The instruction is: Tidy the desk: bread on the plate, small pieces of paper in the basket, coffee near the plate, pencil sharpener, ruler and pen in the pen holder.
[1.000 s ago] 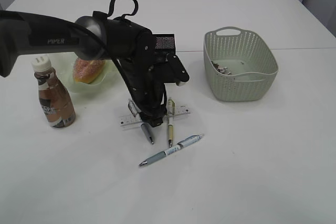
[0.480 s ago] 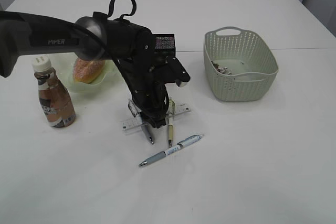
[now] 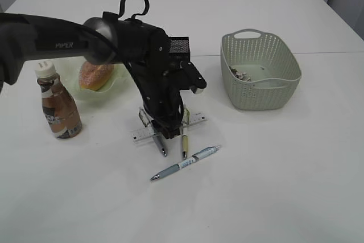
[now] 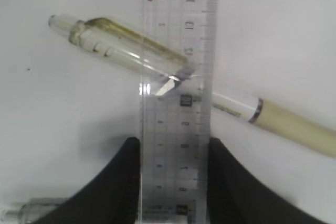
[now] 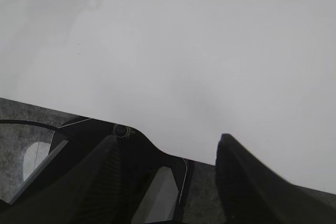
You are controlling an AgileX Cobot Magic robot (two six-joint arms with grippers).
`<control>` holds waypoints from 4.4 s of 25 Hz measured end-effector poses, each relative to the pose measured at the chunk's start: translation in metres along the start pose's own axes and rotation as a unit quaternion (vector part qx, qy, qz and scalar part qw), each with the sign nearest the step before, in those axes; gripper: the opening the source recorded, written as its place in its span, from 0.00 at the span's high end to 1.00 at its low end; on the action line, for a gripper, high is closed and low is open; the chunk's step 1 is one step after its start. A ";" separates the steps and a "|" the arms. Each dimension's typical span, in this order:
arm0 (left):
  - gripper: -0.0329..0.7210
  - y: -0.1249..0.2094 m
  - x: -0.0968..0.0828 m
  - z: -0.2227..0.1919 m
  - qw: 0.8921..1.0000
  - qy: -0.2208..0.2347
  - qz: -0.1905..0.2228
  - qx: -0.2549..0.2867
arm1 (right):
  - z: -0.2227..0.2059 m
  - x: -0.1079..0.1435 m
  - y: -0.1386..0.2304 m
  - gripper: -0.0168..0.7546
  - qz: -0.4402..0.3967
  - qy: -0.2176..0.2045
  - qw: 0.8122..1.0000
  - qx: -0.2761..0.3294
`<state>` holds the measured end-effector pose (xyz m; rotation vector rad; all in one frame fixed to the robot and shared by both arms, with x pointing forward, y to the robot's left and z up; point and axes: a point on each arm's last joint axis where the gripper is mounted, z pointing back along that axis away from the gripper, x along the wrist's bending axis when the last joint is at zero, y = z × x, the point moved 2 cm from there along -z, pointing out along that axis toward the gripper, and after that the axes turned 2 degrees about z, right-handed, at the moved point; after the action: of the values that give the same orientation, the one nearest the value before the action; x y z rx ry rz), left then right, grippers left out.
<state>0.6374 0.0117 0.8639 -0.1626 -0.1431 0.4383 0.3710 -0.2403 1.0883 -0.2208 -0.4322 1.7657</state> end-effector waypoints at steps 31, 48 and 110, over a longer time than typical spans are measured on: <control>0.62 -0.036 0.029 0.069 0.957 0.074 0.273 -0.070 | 0.000 0.002 0.000 0.39 -0.004 -0.010 1.000 0.002; 0.62 -0.045 0.035 0.079 0.952 0.059 0.277 -0.119 | 0.000 0.001 0.000 0.39 -0.001 -0.003 1.000 0.001; 0.62 -0.075 0.101 0.109 0.854 -0.178 0.189 -0.450 | 0.000 -0.004 -0.001 0.39 0.007 0.020 1.000 -0.003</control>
<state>0.7401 0.0024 0.9952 -1.0537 -0.6935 0.7699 0.3727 -0.2444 1.0883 -0.2630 -0.4090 1.7702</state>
